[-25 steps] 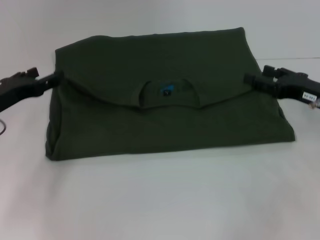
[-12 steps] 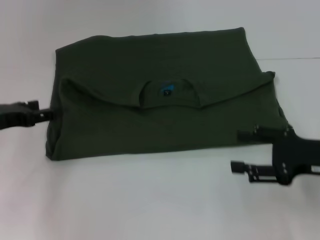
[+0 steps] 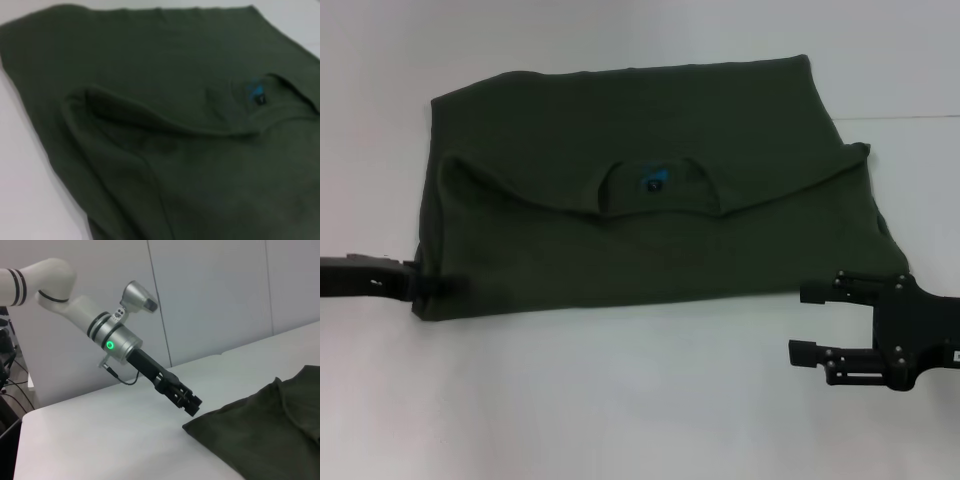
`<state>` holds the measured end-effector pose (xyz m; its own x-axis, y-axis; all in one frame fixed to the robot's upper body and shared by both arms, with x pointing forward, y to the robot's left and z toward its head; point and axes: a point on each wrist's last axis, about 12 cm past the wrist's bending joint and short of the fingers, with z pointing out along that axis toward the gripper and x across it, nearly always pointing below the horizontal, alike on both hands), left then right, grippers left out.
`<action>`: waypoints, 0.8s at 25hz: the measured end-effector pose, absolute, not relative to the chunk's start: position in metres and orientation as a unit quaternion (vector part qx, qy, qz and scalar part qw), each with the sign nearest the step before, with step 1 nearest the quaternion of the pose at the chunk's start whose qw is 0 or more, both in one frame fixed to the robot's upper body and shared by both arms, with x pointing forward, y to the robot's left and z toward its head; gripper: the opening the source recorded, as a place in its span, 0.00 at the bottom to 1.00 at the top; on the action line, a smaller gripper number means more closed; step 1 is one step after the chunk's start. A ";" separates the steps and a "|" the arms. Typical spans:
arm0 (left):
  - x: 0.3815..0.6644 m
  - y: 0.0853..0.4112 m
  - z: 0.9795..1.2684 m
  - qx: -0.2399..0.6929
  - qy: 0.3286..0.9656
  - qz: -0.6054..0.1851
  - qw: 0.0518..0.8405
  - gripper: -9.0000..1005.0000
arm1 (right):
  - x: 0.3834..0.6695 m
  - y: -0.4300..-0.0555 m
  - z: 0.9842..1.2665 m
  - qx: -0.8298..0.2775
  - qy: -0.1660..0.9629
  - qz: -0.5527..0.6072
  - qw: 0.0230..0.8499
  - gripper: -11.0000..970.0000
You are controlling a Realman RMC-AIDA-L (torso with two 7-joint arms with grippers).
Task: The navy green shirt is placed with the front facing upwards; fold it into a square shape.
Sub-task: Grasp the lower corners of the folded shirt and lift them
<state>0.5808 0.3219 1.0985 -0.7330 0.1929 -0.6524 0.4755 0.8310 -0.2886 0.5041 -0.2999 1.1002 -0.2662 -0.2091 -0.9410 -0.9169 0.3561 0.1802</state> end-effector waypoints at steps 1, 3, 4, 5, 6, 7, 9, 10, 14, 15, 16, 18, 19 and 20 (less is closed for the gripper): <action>0.581 0.321 1.097 0.187 0.904 -0.223 0.312 0.88 | 0.504 -0.300 1.100 -0.407 0.691 0.395 0.448 0.85; 0.580 0.319 1.094 0.190 0.906 -0.222 0.306 0.88 | 0.505 -0.299 1.100 -0.407 0.691 0.395 0.447 0.85; 0.579 0.319 1.092 0.189 0.908 -0.218 0.303 0.88 | 0.505 -0.299 1.100 -0.408 0.691 0.395 0.447 0.85; 0.579 0.319 1.091 0.187 0.910 -0.216 0.302 0.88 | 0.506 -0.298 1.100 -0.408 0.691 0.395 0.447 0.85; 0.579 0.320 1.089 0.186 0.911 -0.213 0.300 0.88 | 0.506 -0.298 1.100 -0.409 0.690 0.396 0.447 0.84; 0.578 0.320 1.088 0.184 0.912 -0.211 0.300 0.88 | 0.506 -0.297 1.100 -0.409 0.690 0.397 0.447 0.84; 0.578 0.321 1.087 0.183 0.913 -0.211 0.297 0.88 | 0.506 -0.296 1.099 -0.409 0.689 0.399 0.445 0.84; 0.577 0.320 1.086 0.183 0.913 -0.211 0.296 0.88 | 0.506 -0.296 1.099 -0.409 0.689 0.399 0.445 0.84; 0.576 0.320 1.083 0.185 0.916 -0.209 0.287 0.88 | 0.507 -0.296 1.100 -0.407 0.690 0.400 0.445 0.84; 0.576 0.319 1.082 0.186 0.916 -0.210 0.285 0.88 | 0.507 -0.295 1.100 -0.406 0.690 0.401 0.445 0.84; 0.576 0.318 1.082 0.187 0.916 -0.211 0.284 0.88 | 0.507 -0.295 1.100 -0.406 0.691 0.401 0.444 0.84; 0.576 0.317 1.081 0.188 0.916 -0.211 0.284 0.88 | 0.508 -0.295 1.100 -0.406 0.691 0.401 0.444 0.84; 0.577 0.318 1.081 0.187 0.916 -0.210 0.284 0.88 | 0.508 -0.295 1.100 -0.405 0.691 0.402 0.444 0.84; 0.577 0.318 1.081 0.187 0.917 -0.209 0.285 0.88 | 0.508 -0.294 1.100 -0.404 0.692 0.402 0.443 0.84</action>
<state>0.5768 0.3177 1.0806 -0.7680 0.2228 -0.6005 0.4613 0.8428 -0.2773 0.5082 -0.2945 1.1002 -0.2811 -0.2020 -0.9382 -0.9153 0.3502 0.1988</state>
